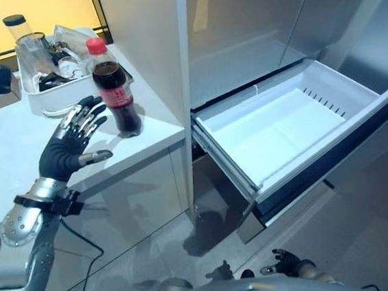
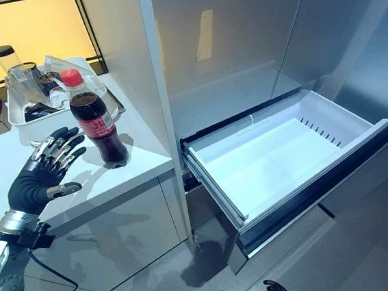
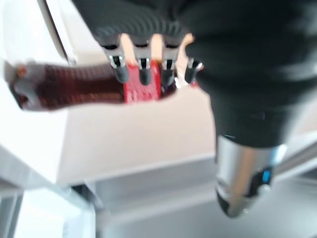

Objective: Take the drinks into the refrigerator

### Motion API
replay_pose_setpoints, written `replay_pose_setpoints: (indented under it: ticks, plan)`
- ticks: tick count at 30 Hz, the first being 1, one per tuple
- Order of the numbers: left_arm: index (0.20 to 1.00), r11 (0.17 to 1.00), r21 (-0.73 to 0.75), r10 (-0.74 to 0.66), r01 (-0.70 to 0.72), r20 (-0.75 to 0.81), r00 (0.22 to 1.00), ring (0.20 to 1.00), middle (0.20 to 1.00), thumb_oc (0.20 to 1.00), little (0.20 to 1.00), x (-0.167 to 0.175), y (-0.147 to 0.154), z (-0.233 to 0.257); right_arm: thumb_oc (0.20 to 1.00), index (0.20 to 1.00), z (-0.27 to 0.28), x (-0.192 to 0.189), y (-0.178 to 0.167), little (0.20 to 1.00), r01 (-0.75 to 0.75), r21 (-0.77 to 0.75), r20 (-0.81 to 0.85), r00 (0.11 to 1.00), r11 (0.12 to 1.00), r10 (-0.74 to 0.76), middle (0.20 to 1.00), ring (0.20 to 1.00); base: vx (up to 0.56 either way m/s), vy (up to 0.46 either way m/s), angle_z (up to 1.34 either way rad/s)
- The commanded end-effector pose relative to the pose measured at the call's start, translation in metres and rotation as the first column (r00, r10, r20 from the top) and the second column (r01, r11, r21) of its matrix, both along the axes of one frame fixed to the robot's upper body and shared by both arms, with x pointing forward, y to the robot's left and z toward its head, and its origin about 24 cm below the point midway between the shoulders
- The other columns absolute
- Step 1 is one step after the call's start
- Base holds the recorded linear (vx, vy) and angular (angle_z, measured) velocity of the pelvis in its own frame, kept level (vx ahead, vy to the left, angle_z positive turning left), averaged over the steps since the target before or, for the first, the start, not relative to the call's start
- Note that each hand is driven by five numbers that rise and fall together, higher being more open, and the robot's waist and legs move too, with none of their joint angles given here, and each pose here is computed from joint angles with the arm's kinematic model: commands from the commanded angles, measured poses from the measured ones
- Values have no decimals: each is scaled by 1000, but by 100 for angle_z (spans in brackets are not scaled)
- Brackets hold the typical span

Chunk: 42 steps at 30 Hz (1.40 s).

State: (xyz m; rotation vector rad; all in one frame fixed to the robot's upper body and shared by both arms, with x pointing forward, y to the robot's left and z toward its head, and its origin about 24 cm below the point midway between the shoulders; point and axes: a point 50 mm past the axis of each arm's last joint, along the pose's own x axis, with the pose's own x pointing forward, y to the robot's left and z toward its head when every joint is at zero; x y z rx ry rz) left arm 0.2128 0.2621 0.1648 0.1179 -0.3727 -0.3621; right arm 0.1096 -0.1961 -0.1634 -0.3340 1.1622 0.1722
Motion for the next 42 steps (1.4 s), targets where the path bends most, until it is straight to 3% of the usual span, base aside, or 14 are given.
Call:
replay_pose_setpoints:
  ticks: [1,2,4,6,9,13,22,32,42]
  plan:
    - [1000,991,-87,-83,98,165,983,1000,1000,1000,1000,-3,-11,29,1000,1000,3,17,10,1000,-61,20,30,998,998,61,1000,1000,0,0,0]
    - [1000,991,-87,-83,98,165,983,1000,1000,1000,1000,-3,-11,29,1000,1000,3,17,10,1000,-61,20,30,998,998,61,1000,1000,0,0,0]
    - [1000,975,-201,128,-94,161,979,1000,1000,1000,1000,0,5,13,1000,1000,4,22,9,1000,-51,11,46,998,999,50,1000,1000,0,0,0]
    - [1000,936,-212,309,-280,121,943,1000,1000,1000,1000,4,15,-1,1000,1000,5,25,8,1000,-43,-7,59,997,999,43,1000,1000,0,0,0]
    - [1000,866,-150,493,-477,100,864,1000,1000,1000,1000,3,29,-11,1000,1000,7,26,4,1000,-26,-33,78,997,999,29,1000,1000,0,0,0]
    - [1000,783,-73,622,-618,88,778,1000,1000,1000,1000,-1,37,-25,1000,1000,5,21,5,1000,-5,-40,78,997,999,8,1000,1000,0,0,0]
    - [1000,729,-65,683,-682,-5,730,1000,1000,1000,1000,28,25,-52,1000,1000,6,20,5,1000,-2,-59,92,996,998,8,1000,1000,0,0,0]
    - [1000,797,-1,604,-604,-23,797,1000,1000,1000,1000,60,3,-52,1000,1000,4,12,2,1000,8,-66,77,997,998,-3,1000,1000,0,0,0]
    - [1000,802,-9,589,-597,-154,793,1000,1000,1000,1000,90,-4,-68,1000,1000,0,1,4,1000,14,-73,42,999,997,-11,1000,1000,5,-7,-2]
